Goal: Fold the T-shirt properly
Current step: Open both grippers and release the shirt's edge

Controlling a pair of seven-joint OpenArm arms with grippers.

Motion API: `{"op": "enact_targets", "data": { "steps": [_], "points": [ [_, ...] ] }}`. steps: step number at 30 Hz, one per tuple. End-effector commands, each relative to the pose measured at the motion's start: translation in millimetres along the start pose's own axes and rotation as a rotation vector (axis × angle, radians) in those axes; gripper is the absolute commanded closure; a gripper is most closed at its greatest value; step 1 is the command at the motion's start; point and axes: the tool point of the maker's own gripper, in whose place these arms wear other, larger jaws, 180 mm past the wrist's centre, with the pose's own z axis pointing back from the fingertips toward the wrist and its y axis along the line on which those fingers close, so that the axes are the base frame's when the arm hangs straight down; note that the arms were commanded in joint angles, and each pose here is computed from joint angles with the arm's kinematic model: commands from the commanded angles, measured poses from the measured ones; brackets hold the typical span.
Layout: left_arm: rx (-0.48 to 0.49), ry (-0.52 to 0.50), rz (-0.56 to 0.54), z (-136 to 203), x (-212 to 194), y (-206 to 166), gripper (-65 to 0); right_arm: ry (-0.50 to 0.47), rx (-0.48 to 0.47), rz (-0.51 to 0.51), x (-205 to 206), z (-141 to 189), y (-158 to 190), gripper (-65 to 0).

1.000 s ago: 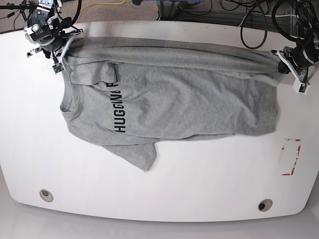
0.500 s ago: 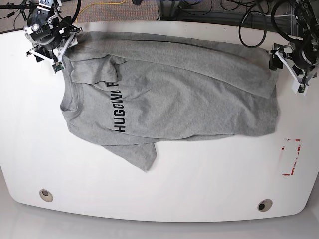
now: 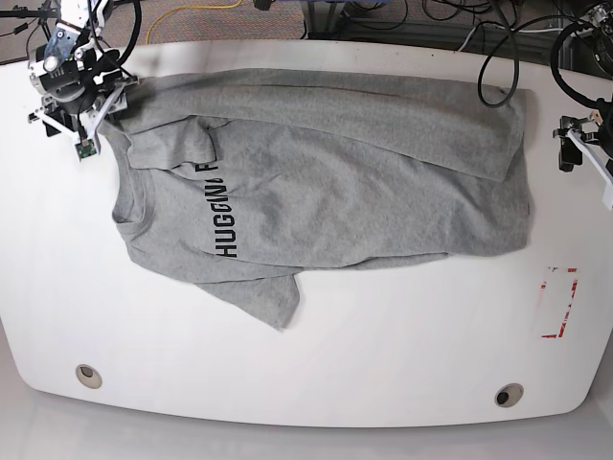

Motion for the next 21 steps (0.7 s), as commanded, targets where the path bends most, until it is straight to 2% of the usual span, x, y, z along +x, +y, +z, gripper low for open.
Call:
{"op": "enact_targets", "data": {
  "steps": [1, 8, 14, 21],
  "points": [
    [-0.013, -0.07, -0.022, 6, 20, 0, -48.5, -0.047, -0.031, -0.006, 16, 4, -10, -39.3],
    [-0.069, -0.07, 0.033, -3, 11, -20, -48.5, -0.034, -0.027, 0.003, 13, 3, -6, -39.6],
    [-0.074, -0.058, 0.037, -4, 6, -22, -48.5, 0.047, -0.008, 0.024, -20, 6, 0, -40.1],
    [-0.076, -0.051, 0.033, -4, 3, -23, -48.5, 0.08, 0.0, 0.038, -35, 9, 2, -40.1]
  ]
}}
